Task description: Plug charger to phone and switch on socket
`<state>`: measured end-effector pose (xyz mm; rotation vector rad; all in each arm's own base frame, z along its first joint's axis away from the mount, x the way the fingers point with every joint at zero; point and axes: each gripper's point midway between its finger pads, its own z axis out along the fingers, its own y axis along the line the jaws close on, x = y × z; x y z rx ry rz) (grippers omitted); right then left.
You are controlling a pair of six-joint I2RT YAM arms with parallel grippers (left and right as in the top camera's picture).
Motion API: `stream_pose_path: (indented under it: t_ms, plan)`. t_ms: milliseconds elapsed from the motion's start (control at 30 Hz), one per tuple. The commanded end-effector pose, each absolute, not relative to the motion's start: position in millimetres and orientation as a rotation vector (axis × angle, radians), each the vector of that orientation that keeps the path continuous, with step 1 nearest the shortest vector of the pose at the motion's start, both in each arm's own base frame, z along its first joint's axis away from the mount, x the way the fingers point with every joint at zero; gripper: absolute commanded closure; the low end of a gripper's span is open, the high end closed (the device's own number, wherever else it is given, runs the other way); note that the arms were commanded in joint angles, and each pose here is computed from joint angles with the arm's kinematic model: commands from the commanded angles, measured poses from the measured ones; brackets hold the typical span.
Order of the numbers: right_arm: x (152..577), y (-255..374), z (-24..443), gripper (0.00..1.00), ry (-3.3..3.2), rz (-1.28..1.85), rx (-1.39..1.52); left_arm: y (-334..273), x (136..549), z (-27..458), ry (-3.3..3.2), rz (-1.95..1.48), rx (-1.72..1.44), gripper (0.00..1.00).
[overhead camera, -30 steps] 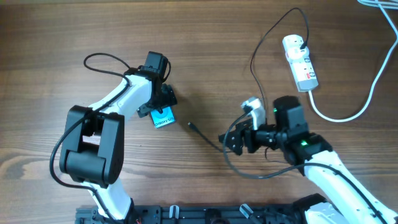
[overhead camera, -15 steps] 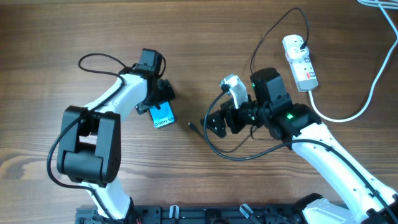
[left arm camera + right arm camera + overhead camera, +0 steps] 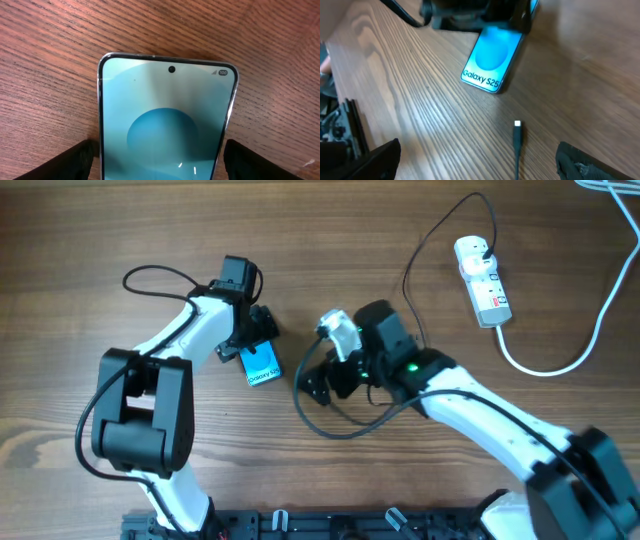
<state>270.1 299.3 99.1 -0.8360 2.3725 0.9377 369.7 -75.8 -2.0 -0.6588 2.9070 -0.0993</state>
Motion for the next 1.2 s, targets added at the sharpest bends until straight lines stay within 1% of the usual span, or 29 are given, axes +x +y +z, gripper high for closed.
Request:
stream_pose_path:
  t_ms: [0,100,267,300,367,533,667,733,833,867,967,1000,1167]
  plan:
    - [260,311,76,0.00,2.417,0.936,-0.866,-80,335,-51,3.068,-0.056,-0.681,0.18]
    - [256,316,70,0.00,2.441,0.968,-0.856,-84,331,-51,3.087,-0.047,-0.650,0.22]
    - [255,314,56,0.00,2.548,0.992,-0.730,-88,321,-51,3.122,-0.016,-0.628,0.23]
    - [254,315,54,0.00,2.552,0.996,-0.732,-89,320,-51,3.124,-0.018,-0.622,0.23]
    - [251,319,52,0.00,2.549,1.035,-0.748,-94,319,-51,3.131,-0.018,-0.583,0.18]
    - [247,327,47,0.00,2.542,1.115,-0.777,-99,316,-51,3.133,0.037,-0.507,0.18]
    - [245,328,45,0.00,2.548,1.128,-0.781,-95,318,-51,3.122,0.060,-0.525,0.19]
    - [245,328,45,0.00,2.545,1.128,-0.781,-86,321,-51,3.097,0.090,-0.586,0.17]
    - [246,329,46,0.00,2.537,1.130,-0.781,-86,324,-51,3.091,0.045,-0.618,0.15]
    - [246,329,46,0.00,2.537,1.130,-0.781,-87,324,-51,3.096,0.037,-0.606,0.15]
    - [246,329,46,0.00,2.541,1.132,-0.774,-86,318,-51,3.115,0.060,-0.604,0.24]
    - [246,329,46,0.00,2.541,1.132,-0.773,-85,318,-51,3.118,0.063,-0.605,0.25]
    - [248,329,47,0.00,2.532,1.131,-0.773,-86,316,-50,3.130,0.057,-0.599,0.28]
